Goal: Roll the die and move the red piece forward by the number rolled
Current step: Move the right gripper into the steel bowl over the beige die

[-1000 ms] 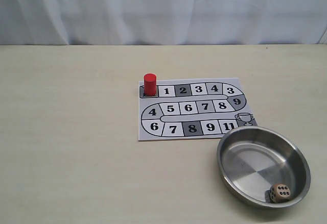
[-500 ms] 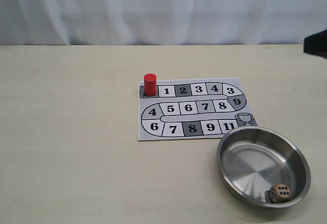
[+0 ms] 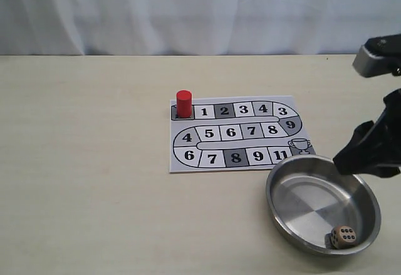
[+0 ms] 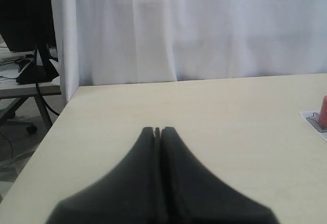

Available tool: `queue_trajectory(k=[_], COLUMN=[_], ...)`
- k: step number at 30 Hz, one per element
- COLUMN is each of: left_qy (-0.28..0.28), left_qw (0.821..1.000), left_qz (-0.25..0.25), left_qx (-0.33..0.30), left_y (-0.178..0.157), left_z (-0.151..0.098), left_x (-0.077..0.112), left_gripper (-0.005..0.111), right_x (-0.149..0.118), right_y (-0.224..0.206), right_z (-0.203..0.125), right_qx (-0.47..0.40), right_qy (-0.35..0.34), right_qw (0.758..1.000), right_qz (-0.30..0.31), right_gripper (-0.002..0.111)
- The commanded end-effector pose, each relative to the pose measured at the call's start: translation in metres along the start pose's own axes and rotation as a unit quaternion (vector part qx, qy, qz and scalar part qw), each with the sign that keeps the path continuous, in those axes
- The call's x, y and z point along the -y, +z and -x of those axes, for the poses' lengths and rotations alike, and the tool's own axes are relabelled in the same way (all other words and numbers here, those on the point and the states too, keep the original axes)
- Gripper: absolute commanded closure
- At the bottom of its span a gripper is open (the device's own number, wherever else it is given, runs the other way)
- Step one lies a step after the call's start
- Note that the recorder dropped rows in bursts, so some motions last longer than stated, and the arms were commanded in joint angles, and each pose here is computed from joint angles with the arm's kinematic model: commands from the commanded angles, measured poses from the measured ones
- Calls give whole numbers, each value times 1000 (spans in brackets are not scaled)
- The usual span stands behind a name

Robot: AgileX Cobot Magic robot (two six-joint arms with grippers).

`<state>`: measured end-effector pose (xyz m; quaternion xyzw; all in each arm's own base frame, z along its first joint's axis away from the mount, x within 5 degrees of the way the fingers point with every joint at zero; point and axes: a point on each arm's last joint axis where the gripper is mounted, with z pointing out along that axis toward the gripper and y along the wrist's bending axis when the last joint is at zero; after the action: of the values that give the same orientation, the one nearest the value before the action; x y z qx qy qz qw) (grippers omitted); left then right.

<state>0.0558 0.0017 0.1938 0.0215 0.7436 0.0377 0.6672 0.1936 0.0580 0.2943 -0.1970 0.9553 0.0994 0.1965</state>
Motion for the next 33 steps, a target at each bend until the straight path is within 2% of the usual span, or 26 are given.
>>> queue_trajectory(k=[1, 3, 8, 18, 33], left_qy=[-4, -4, -4, -4, -4], left_qw=[1000, 1000, 1000, 1000, 1000], left_qz=[-1, -1, -1, -1, -1], left_qx=[2, 2, 2, 2, 4], left_y=[0, 0, 0, 0, 0], left_z=[2, 2, 2, 2, 3], left_x=[0, 0, 0, 0, 0], left_gripper=[107, 107, 107, 107, 107], right_x=[-1, 3, 7, 11, 17], right_y=[16, 24, 43, 66, 103], right_z=[-12, -20, -37, -50, -51], right_qx=[-35, -47, -56, -12, -97], right_qy=[-7, 9, 28, 23, 14], right_qw=[999, 998, 996, 997, 993], right_qz=[-34, -51, -66, -74, -66], right_gripper=[65, 64, 47, 47, 47])
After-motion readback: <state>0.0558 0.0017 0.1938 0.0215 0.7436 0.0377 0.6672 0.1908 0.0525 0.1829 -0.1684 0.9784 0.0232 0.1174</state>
